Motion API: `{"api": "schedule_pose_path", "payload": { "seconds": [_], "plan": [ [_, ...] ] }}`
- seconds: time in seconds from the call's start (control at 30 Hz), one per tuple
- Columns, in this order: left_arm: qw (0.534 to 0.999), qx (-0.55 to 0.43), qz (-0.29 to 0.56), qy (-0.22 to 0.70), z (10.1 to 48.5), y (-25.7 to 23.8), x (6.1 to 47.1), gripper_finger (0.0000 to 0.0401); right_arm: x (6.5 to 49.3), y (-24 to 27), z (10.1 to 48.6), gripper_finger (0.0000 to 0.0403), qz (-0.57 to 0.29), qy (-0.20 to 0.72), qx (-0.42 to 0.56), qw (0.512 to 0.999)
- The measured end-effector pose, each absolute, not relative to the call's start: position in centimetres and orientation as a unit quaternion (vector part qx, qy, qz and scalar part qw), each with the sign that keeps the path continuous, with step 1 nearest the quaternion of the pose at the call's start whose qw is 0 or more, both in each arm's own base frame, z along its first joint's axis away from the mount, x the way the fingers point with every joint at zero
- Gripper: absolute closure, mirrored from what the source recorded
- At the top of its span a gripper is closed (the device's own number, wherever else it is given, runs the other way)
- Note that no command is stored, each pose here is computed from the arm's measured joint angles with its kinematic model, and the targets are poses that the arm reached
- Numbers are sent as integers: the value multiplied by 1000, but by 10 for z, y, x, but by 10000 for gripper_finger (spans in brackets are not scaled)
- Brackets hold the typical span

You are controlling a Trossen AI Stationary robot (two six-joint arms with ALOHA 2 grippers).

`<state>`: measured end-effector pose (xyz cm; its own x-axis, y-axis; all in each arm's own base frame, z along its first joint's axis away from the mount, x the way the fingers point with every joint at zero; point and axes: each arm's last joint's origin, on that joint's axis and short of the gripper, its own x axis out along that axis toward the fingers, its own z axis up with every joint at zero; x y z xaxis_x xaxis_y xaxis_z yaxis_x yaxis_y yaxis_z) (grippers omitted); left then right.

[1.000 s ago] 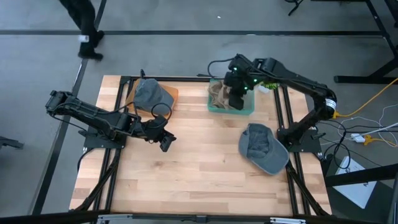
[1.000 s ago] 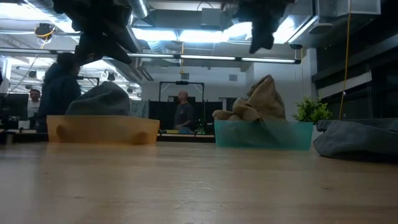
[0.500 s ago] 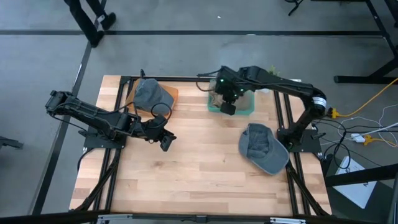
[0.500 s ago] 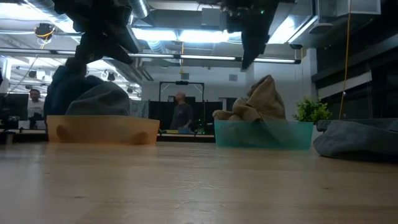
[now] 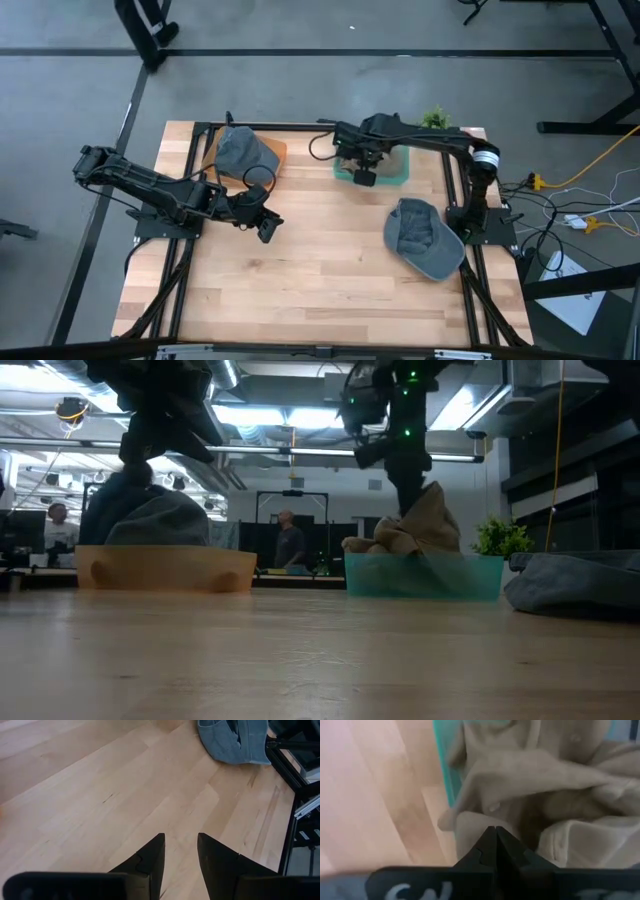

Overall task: Pick & Place hat
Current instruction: Put the brown cap into the green bin

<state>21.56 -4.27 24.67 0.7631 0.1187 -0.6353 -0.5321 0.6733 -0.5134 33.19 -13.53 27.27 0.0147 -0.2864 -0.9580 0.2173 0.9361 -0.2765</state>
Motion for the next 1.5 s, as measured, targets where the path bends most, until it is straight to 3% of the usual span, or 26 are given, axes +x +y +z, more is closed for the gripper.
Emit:
{"api": "schedule_pose_path", "payload": {
  "seconds": [0.2,0.33,0.7,1.23,1.5],
  "plan": [
    [868,-358,187,289,247,-43,216,292,334,-133,270,401,-154,681,-12,716],
    [868,-358,187,289,247,-43,216,294,331,-126,266,401,-87,701,-36,707],
    [867,-360,187,289,247,-43,216,291,321,-112,209,401,-17,695,-54,717],
    [867,-361,185,289,247,-43,216,290,353,-120,272,399,-79,577,-108,806],
    [868,-360,185,290,247,-43,216,290,336,-124,311,393,-111,608,14,786]
  ]
}}
